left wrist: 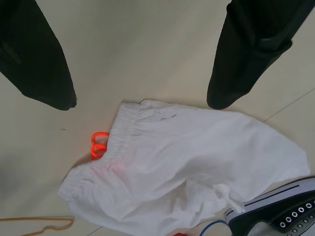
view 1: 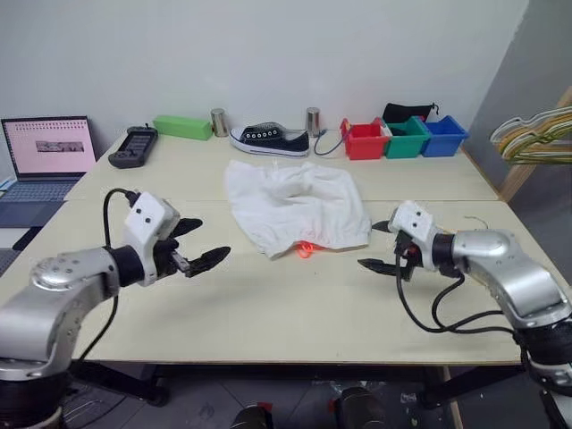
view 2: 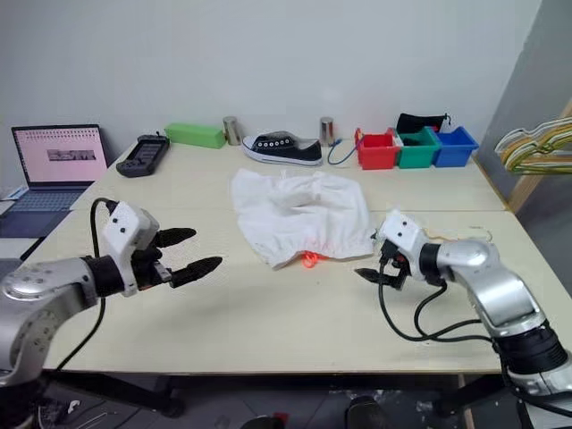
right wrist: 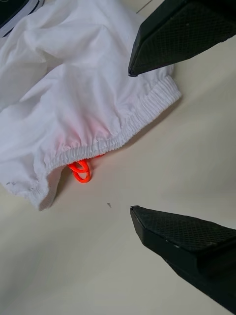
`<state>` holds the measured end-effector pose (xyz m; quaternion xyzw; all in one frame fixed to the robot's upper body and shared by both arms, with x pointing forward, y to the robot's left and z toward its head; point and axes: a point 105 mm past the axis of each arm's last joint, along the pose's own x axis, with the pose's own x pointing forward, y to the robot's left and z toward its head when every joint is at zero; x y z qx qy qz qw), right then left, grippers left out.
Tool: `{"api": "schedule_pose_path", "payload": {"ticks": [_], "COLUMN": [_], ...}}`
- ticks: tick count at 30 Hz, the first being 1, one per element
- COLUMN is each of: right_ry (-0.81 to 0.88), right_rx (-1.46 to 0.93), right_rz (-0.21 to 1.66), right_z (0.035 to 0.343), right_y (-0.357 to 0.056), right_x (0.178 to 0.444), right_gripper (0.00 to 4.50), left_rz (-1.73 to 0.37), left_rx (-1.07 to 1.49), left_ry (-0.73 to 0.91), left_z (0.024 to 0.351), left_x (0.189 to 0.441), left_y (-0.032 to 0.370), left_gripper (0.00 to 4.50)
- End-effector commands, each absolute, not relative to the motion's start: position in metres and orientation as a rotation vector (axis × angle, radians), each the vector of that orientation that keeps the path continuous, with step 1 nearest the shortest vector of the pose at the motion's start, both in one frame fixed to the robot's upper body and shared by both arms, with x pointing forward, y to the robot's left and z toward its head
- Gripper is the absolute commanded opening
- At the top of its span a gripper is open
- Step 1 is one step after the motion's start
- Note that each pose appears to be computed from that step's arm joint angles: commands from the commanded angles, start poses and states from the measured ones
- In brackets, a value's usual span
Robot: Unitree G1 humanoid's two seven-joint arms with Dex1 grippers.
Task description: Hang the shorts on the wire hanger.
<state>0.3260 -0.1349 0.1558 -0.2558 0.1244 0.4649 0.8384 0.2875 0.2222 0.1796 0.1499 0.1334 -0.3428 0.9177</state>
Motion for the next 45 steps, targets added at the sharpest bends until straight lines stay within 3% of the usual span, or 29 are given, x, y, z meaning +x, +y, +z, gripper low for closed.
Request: {"api": "schedule_pose_path", "payload": {"ticks": [1, 18, 25, 33, 39, 45], "right_ry": [0.198, 0.207, 0.201, 0.180, 0.192, 0.200], "right_rx": [-0.538, -0.506, -0.469, -0.506, -0.603, -0.684], "right_rz": [0.939, 0.965, 0.931, 1.067, 0.994, 0.977], "right_z": [0.174, 0.174, 0.166, 0.139, 0.117, 0.096], "right_y": [-0.137, -0.115, -0.063, 0.032, 0.062, 0.079], "right_x": [0.337, 0.329, 0.343, 0.346, 0.373, 0.381], "right_gripper": [4.45, 4.45, 4.45, 4.45, 4.45, 4.45], "left_rz": [-0.692, -0.655, -0.639, -0.568, -0.561, -0.566], "left_rx": [0.349, 0.356, 0.276, 0.223, 0.213, 0.223], "left_ry": [0.211, 0.186, 0.227, 0.263, 0.249, 0.229], "left_z": [0.197, 0.198, 0.195, 0.172, 0.165, 0.166], "left_x": [0.293, 0.297, 0.273, 0.257, 0.256, 0.257], "left_y": [0.229, 0.233, 0.245, 0.250, 0.237, 0.227], "left_gripper": [4.50, 4.50, 4.50, 4.50, 4.50, 4.50]}}
